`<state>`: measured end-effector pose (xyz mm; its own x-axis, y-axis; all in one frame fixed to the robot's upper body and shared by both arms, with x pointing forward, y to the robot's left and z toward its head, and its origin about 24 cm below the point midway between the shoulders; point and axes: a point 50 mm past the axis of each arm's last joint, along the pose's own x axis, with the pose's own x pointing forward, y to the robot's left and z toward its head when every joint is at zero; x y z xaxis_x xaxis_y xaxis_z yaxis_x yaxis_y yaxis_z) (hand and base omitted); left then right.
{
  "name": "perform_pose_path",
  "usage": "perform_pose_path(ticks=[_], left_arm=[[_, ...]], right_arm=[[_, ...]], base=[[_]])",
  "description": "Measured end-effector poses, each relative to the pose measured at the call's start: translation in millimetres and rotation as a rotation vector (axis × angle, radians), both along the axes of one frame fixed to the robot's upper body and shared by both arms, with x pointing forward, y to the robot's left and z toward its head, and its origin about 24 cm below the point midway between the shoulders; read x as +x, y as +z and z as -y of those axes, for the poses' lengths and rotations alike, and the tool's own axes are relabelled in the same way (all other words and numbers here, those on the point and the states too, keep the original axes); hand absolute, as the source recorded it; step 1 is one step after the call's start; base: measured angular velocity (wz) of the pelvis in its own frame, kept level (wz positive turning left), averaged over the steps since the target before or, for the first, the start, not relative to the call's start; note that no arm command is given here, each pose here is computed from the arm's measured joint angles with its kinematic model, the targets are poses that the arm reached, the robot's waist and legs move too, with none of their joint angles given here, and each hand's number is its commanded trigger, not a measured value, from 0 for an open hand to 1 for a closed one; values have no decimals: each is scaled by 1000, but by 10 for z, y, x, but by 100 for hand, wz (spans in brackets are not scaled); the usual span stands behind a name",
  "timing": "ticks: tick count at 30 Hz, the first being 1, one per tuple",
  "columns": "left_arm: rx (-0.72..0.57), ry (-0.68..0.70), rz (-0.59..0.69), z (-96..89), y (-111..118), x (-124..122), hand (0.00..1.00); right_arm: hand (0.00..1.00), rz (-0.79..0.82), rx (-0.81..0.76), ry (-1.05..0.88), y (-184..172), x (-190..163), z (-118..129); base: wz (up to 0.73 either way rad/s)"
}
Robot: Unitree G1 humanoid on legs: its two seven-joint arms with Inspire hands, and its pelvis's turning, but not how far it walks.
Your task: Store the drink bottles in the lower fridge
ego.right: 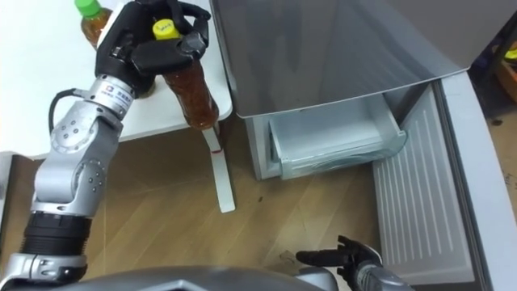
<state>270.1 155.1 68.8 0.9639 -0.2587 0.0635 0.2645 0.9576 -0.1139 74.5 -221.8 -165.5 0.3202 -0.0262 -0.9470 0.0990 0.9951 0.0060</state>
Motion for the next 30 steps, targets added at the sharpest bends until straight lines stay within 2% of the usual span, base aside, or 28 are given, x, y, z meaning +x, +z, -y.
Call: perform_pose_path(ticks=[7,14,19,24,30], left_arm=[[-10,-24,10,119,-6,-17,100],[-68,-26,7,136,-21,-35,100],[-70,-36,2,161,-29,-40,100],[-88,-54,-14,209,-64,-68,100],[-79,-31,-115,153,-300,-242,100]], right_arm=[[0,41,-16,154,30,128,-91],[0,113,23,284,93,329,-218],[0,324,43,435,364,741,-394],[0,469,76,533,598,990,-560],[0,591,130,654,845,1161,-773]], base=[[0],[-1],[-1],[1],[1]])
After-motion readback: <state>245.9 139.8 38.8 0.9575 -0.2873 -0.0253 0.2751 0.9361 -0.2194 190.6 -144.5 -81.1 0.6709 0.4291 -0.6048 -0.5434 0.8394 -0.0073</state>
